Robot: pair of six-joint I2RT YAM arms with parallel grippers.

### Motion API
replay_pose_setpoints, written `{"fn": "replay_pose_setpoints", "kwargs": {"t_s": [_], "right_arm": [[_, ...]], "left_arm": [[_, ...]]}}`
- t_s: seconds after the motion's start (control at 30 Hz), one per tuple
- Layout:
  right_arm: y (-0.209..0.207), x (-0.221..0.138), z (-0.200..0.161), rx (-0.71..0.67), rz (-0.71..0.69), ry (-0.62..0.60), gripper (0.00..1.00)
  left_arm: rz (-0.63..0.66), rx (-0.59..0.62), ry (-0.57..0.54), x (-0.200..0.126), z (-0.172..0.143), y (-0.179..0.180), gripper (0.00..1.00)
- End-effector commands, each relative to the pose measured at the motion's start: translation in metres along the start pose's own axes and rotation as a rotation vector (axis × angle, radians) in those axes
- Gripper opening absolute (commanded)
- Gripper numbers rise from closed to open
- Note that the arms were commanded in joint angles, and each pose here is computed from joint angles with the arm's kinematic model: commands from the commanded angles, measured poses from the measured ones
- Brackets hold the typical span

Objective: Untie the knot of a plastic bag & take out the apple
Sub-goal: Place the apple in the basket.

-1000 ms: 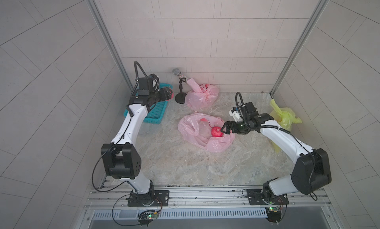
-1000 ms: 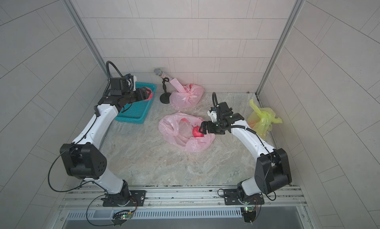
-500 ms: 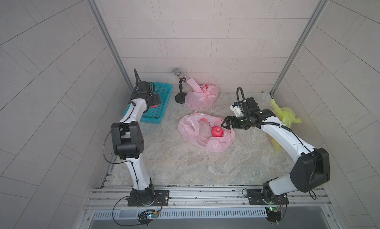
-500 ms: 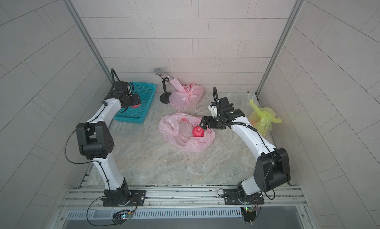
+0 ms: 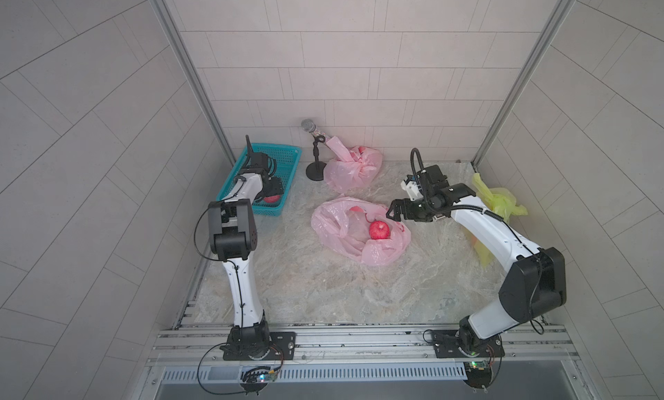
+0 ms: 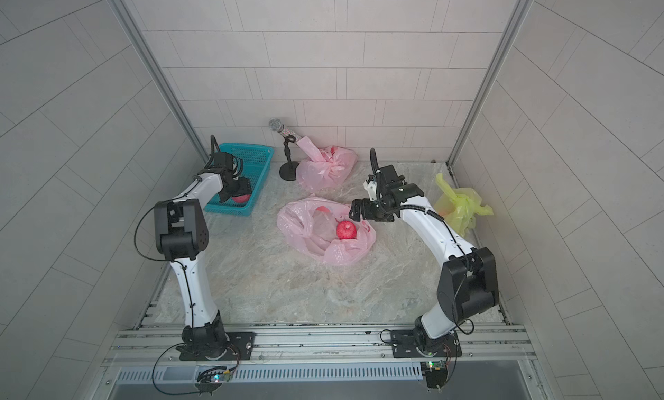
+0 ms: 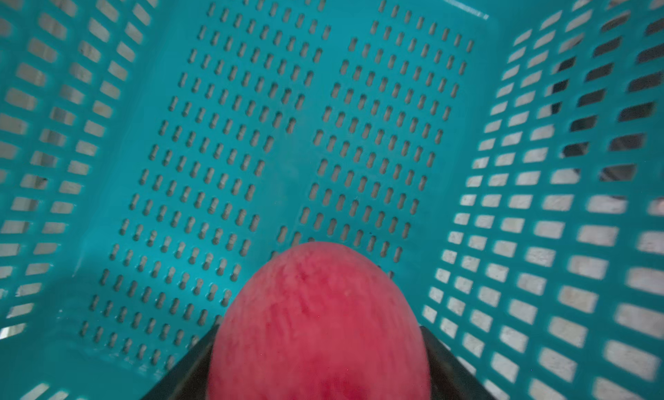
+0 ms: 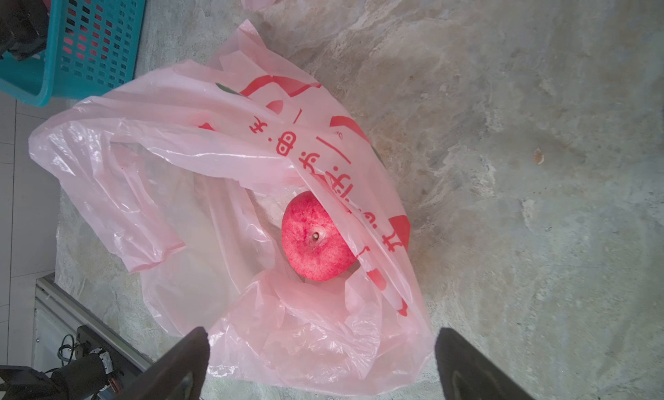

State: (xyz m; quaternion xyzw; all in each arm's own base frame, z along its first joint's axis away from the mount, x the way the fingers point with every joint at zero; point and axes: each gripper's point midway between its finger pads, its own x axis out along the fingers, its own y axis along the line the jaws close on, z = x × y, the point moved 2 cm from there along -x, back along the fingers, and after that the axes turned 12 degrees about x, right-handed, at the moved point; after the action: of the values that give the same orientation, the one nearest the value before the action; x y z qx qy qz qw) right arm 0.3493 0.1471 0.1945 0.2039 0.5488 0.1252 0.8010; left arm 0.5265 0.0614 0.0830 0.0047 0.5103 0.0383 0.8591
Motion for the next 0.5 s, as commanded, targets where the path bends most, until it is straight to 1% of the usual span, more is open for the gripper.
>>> {"fn": "replay_pose_setpoints", "kwargs": {"t_s": [0.0, 0.23, 0.33, 0.47], "right_arm": [[-0.001, -0.001, 0.003, 0.012, -0.016, 0.001, 1.0], [-0.002, 0.002, 0.004, 0.021, -0.016, 0.007, 1.0], [-0.001, 0.001, 0.004, 0.019, -0.015, 0.007, 1.0], [0.0, 0.0, 0.004, 0.02, -0.01, 0.005, 1.0]], "left_arm": [[-0.004, 0.021, 0.039, 0.0, -0.004, 0.002, 0.44], [-0.027, 0.028, 0.089, 0.014, -0.024, -0.004, 0.49], [-0.028, 0.031, 0.101, 0.017, -0.031, -0.005, 0.58], [-0.027, 0.034, 0.1, 0.016, -0.033, -0.005, 0.66]]}}
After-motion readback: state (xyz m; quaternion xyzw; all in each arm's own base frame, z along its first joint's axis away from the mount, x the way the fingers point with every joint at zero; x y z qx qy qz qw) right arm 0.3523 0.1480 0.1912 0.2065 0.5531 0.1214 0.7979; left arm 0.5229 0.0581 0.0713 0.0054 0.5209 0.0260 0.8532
